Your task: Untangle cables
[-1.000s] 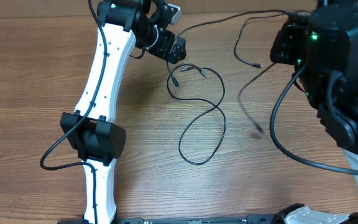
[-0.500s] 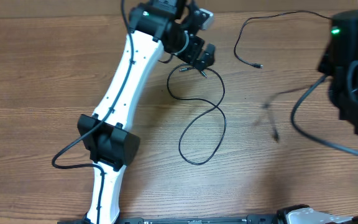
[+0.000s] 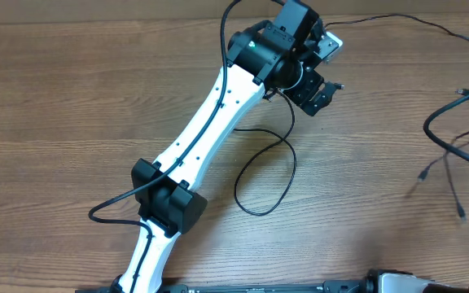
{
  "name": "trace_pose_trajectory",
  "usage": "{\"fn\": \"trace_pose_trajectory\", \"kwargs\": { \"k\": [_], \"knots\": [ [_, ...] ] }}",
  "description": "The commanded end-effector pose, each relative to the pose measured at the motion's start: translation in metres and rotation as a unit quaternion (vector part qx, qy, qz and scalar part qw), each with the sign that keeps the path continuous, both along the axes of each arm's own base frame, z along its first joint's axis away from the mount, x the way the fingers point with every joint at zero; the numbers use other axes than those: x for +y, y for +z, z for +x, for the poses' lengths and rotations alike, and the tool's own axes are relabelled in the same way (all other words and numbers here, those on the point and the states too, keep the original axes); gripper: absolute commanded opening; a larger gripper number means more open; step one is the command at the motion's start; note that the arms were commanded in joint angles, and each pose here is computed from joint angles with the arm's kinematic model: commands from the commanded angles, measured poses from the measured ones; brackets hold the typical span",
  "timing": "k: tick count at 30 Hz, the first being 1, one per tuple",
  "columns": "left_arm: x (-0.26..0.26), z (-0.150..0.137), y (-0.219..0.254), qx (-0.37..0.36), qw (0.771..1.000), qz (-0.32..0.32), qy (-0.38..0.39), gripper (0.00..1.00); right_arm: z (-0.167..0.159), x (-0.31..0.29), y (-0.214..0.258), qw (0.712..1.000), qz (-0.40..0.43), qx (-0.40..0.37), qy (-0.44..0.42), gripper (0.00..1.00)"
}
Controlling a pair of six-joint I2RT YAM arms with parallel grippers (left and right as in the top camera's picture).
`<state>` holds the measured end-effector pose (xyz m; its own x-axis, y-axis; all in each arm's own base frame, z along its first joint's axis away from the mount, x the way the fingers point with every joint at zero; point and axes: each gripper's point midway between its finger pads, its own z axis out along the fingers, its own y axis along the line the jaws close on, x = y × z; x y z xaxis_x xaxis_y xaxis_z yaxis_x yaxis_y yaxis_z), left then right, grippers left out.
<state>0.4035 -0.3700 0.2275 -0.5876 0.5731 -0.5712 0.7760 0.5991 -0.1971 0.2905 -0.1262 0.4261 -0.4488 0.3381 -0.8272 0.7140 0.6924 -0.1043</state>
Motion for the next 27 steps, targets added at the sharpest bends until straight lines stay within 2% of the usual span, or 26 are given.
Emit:
{"fn": "trace_pose_trajectory", "kwargs": {
  "k": [1,6,8,10,12,16,19,22,27],
  "knots": [
    [0.001,0.005,-0.004,-0.005,1.000,0.008,0.009,1.00,0.021,0.018,-0.004,0.998,0.046,-0.018,0.050,0.04],
    [0.003,0.009,-0.004,-0.006,1.000,0.006,0.017,1.00,0.036,0.033,-0.008,0.991,0.105,-0.050,0.067,0.04],
    [-0.008,0.011,0.005,0.017,0.998,-0.037,0.048,1.00,0.044,0.041,-0.009,0.986,0.136,-0.067,0.073,0.04],
    [-0.019,0.011,0.015,0.076,0.987,-0.093,0.109,1.00,0.051,0.047,-0.010,0.980,0.166,-0.086,0.072,0.04],
    [-0.031,0.009,0.025,0.116,0.975,-0.136,0.131,0.99,0.058,0.053,-0.010,0.973,0.193,-0.102,0.071,0.04],
    [-0.058,0.000,0.047,0.148,0.962,-0.201,0.115,1.00,0.072,0.065,-0.010,0.959,0.242,-0.126,0.079,0.04],
    [-0.067,0.002,0.048,0.121,0.964,-0.198,0.129,1.00,0.081,0.065,-0.005,0.950,0.263,-0.157,0.063,0.04],
    [-0.070,-0.004,0.049,0.144,0.959,-0.206,0.131,1.00,0.087,0.065,0.002,0.943,0.272,-0.182,0.060,0.04],
    [-0.088,-0.029,0.073,0.194,0.945,-0.259,0.049,0.99,0.098,0.064,0.008,0.938,0.275,-0.203,0.061,0.04]
  ]
}}
